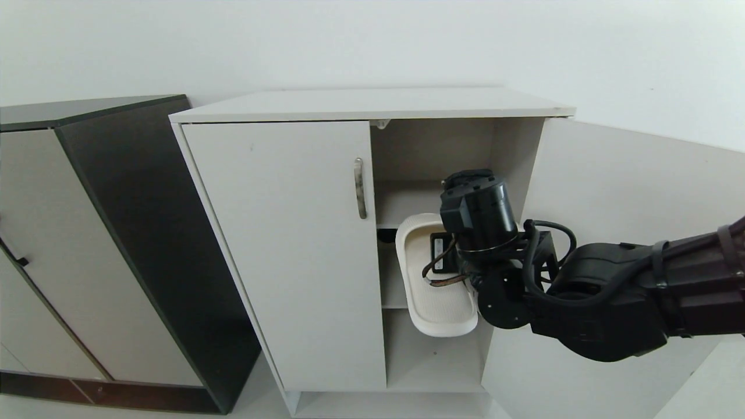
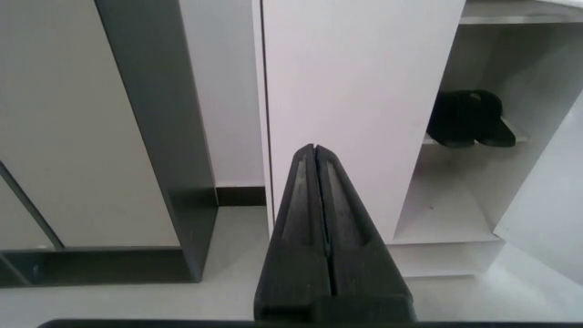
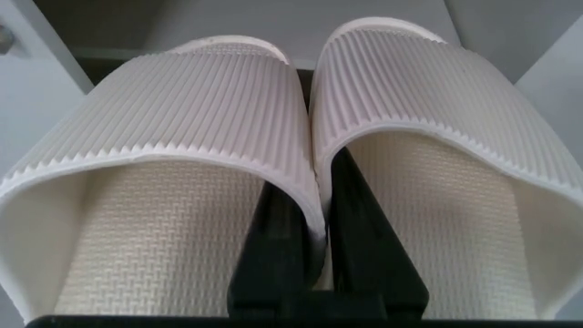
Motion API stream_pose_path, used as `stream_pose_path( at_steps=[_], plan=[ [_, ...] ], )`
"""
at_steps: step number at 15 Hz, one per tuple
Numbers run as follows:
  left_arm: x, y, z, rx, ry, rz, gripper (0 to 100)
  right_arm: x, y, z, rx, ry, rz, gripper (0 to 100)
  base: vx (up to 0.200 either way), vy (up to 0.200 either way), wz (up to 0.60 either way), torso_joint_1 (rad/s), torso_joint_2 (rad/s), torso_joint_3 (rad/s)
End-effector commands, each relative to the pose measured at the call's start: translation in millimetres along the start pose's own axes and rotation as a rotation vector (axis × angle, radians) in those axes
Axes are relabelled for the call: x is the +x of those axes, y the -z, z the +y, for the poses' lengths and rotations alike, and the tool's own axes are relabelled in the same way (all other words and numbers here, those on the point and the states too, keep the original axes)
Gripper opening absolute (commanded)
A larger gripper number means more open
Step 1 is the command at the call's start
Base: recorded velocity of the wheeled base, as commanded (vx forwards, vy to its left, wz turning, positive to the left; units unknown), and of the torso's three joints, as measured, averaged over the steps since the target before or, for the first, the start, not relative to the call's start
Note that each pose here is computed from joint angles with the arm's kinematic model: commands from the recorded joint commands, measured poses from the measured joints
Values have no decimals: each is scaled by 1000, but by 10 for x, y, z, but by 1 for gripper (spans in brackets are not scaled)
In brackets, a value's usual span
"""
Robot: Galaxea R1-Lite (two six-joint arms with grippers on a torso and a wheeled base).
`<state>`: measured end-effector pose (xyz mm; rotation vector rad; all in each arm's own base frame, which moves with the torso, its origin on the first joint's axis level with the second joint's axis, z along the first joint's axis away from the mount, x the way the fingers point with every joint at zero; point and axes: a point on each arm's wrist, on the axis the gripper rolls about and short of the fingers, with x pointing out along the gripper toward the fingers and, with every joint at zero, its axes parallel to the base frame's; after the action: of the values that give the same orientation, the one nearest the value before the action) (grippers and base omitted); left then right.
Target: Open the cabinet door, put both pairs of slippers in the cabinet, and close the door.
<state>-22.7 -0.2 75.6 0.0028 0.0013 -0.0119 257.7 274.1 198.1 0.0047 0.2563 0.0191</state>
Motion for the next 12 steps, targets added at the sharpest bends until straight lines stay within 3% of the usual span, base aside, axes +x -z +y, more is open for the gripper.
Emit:
stream_pose_path(
  at_steps=[1,11,12],
  plan=[
    [0,0,-1,0,2,0,0,18,58,11,-5,0,2,0,200,0,0,2,7,2],
    [1,0,0,0,3,2,0,168,116,-12,-6,28,3,0,200,0,0,-1,1,3],
    [1,0,-1,0,2,2,0,197,114,-16,-3,34,2,0,0,0,0,0,0,0]
  ],
)
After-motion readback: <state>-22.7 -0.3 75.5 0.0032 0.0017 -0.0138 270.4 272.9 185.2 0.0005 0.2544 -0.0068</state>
